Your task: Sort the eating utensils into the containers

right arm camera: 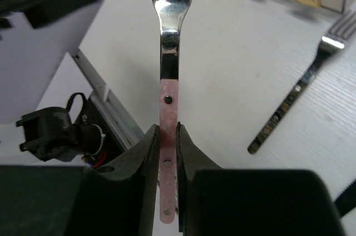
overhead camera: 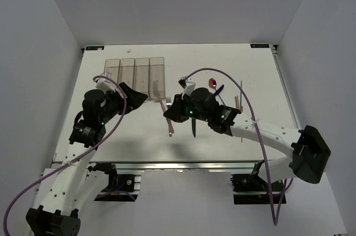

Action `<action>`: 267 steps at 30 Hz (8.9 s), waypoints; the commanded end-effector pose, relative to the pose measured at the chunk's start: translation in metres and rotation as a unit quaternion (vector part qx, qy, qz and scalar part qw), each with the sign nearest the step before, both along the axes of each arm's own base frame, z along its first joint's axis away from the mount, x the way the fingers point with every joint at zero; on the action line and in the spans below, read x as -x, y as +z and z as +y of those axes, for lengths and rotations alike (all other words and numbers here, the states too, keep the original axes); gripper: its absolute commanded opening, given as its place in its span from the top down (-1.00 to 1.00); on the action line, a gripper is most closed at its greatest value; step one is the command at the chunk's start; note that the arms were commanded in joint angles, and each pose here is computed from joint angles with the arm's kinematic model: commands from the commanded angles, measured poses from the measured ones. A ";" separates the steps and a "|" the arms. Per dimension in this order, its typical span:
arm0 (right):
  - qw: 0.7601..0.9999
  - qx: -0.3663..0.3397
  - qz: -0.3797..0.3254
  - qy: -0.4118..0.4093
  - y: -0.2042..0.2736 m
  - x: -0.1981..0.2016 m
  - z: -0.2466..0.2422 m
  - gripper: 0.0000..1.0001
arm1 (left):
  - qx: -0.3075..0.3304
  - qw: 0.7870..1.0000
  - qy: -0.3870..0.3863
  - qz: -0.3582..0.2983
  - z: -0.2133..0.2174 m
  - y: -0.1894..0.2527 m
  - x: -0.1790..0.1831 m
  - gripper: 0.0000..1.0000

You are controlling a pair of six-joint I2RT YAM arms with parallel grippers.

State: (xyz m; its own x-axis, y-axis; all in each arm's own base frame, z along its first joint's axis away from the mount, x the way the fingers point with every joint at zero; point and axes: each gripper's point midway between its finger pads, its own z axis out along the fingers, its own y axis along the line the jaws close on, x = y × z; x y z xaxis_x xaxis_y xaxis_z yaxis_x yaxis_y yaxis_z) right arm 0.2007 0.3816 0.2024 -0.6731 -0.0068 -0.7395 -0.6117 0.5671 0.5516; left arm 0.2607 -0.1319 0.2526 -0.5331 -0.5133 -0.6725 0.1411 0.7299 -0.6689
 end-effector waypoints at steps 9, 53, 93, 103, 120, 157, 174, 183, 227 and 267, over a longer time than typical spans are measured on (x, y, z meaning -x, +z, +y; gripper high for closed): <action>0.998 -0.026 -0.061 0.017 0.039 0.000 0.043 1.00 | 0.139 0.986 -0.090 0.016 -0.046 0.013 -0.002 -0.69; 0.978 0.132 -0.100 -0.128 0.010 -0.001 -0.117 -0.79 | -0.510 0.842 0.114 0.135 0.158 -0.040 -0.229 1.00; 0.978 0.152 -0.075 -0.125 -0.001 -0.010 -0.100 -0.79 | -0.436 0.881 0.153 0.100 0.209 -0.019 -0.263 -0.96; 0.973 0.163 -0.029 -0.161 -0.026 -0.044 -0.070 -0.78 | -0.302 0.906 0.289 -0.063 0.196 0.097 -0.181 -0.96; 0.966 0.166 0.027 -0.198 -0.052 -0.057 -0.063 -0.54 | -0.225 0.959 0.166 -0.044 0.141 0.055 -0.166 -0.85; 0.985 0.098 -0.069 -0.122 -0.004 -0.013 -0.107 -0.58 | -0.440 0.854 0.168 0.220 0.199 -0.166 -0.277 0.01; 0.986 0.107 -0.072 -0.103 -0.011 -0.014 -0.099 -0.59 | -0.459 0.840 0.162 0.241 0.206 -0.191 -0.275 0.21; 0.987 0.101 -0.072 -0.099 -0.008 -0.014 -0.095 -0.60 | -0.464 0.839 0.153 0.241 0.206 -0.194 -0.271 0.48; 0.987 0.110 -0.070 -0.099 -0.010 -0.007 -0.107 -0.61 | -0.407 0.887 0.127 0.177 0.177 -0.140 -0.239 1.00; 0.978 0.154 -0.026 -0.137 -0.044 -0.026 -0.098 -0.65 | -0.390 0.886 0.145 0.205 0.162 -0.125 -0.227 -0.51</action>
State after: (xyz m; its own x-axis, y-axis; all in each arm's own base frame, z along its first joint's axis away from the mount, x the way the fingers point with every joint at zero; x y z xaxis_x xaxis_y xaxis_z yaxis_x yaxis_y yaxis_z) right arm 0.2127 0.2824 0.1676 -0.6195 -0.0867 -0.7802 -0.5048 0.8051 0.3113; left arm 0.4758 0.0364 0.0710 -0.8234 -0.1069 -0.5574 -0.2339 0.9588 0.1615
